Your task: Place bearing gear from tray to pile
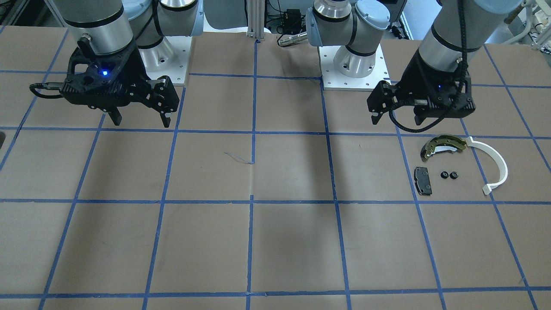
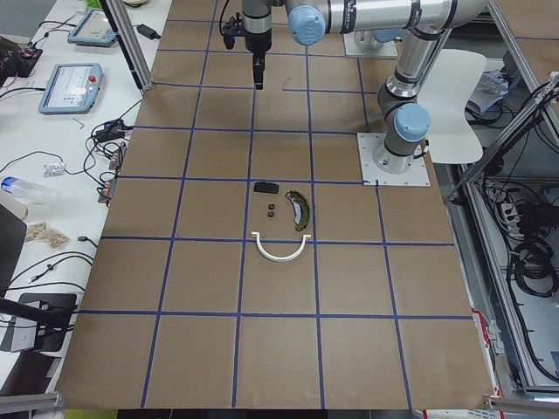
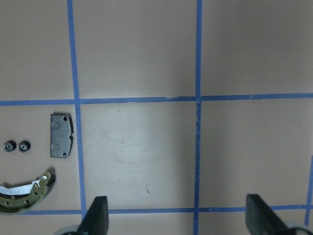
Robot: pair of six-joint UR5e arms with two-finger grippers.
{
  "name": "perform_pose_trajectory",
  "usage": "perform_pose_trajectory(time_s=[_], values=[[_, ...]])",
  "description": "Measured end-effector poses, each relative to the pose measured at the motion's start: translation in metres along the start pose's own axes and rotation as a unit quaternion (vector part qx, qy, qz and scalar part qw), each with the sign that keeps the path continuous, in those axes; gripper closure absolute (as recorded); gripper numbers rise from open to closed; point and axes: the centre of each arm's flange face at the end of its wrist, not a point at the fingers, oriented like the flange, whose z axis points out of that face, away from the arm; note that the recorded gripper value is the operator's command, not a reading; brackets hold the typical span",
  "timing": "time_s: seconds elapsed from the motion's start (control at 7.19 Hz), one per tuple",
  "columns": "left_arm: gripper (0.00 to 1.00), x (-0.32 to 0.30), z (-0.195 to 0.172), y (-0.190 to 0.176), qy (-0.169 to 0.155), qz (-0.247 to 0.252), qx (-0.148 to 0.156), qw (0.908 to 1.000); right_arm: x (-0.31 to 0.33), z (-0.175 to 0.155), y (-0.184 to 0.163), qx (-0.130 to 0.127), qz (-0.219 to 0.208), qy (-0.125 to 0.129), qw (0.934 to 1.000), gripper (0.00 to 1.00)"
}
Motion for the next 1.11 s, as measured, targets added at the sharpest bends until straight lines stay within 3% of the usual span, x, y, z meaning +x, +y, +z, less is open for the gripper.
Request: perform_pose_trajectory(time_s=[0.14, 0.42, 1.11], values=[[0.0, 0.015, 0.003, 0.01, 0.003, -0.014, -0.004, 0.9999, 0.0, 0.0, 0.0, 0.0, -0.001, 0.0, 1.0, 0.0], [0.0, 0.04, 0.02, 0.018, -0.001, 0.002, -0.003, 1.0, 0.0, 0.0, 0.0, 0.0, -0.002, 0.0, 1.0, 0.0], [0.0, 0.029, -0.002, 0.025, -0.007, 0.038, -0.011, 0.9992, 0.0, 0.0, 0.0, 0.0, -0.002, 0.0, 1.0, 0.0]])
